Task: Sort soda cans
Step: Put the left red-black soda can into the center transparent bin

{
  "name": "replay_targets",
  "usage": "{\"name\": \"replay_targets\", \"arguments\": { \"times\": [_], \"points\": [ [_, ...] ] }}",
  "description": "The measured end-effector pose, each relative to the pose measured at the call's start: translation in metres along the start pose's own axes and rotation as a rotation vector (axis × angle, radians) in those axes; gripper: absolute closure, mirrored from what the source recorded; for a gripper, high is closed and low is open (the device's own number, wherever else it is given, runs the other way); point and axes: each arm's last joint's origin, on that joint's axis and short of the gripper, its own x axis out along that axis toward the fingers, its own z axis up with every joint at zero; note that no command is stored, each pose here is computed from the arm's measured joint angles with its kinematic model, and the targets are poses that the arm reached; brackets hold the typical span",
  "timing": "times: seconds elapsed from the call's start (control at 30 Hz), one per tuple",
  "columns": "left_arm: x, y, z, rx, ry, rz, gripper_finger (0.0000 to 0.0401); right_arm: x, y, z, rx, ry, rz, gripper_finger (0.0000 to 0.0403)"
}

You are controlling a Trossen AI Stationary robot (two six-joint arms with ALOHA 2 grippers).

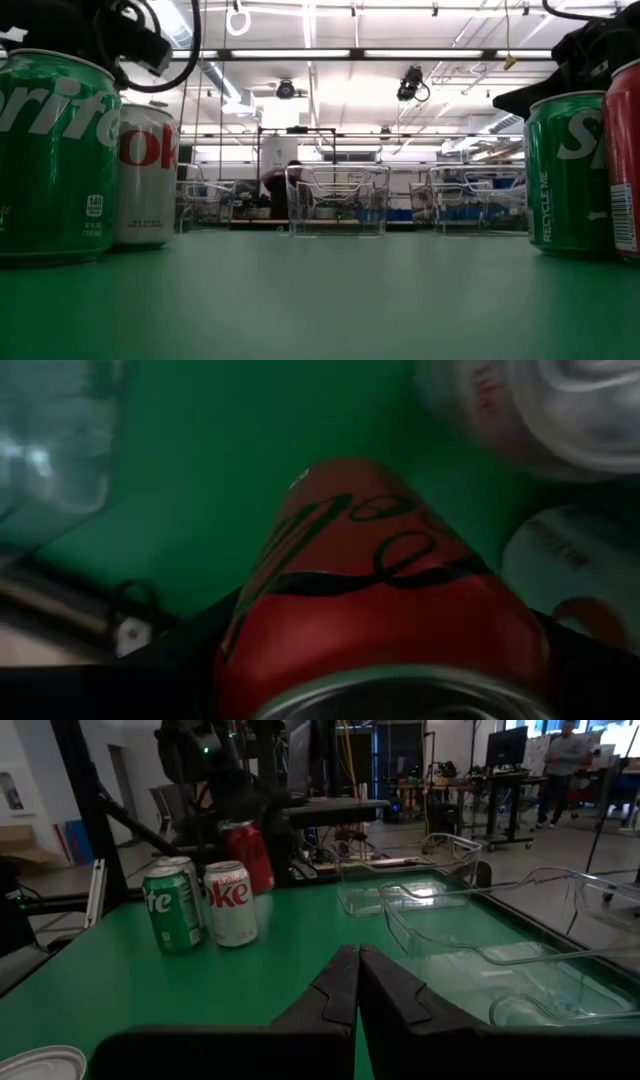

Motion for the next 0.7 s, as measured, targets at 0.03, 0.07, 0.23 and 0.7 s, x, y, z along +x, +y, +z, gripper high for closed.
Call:
{"name": "replay_targets", "arguments": {
  "times": [0.03,0.07,0.23,0.7],
  "points": [
    [-0.004,0.002,0.001,-0.004,-0.006,0.012,0.0104,0.000,0.000,0.000,0.000,0.000,0.000,0.0382],
    [-0.007,0.003,0.002,-0.009,-0.020,0.012,0.0104,0.000,0.000,0.000,0.000,0.000,0.000,0.0382],
    [-0.028,0.011,0.008,-0.022,-0.048,0.024,0.0104,0.000,0.000,0.000,0.000,0.000,0.000,0.0382],
    [-0.096,0.063,0.047,-0.118,-0.332,-0.026,0.0104,0.000,0.000,0.000,0.000,0.000,0.000,0.0382]
  ]
}}
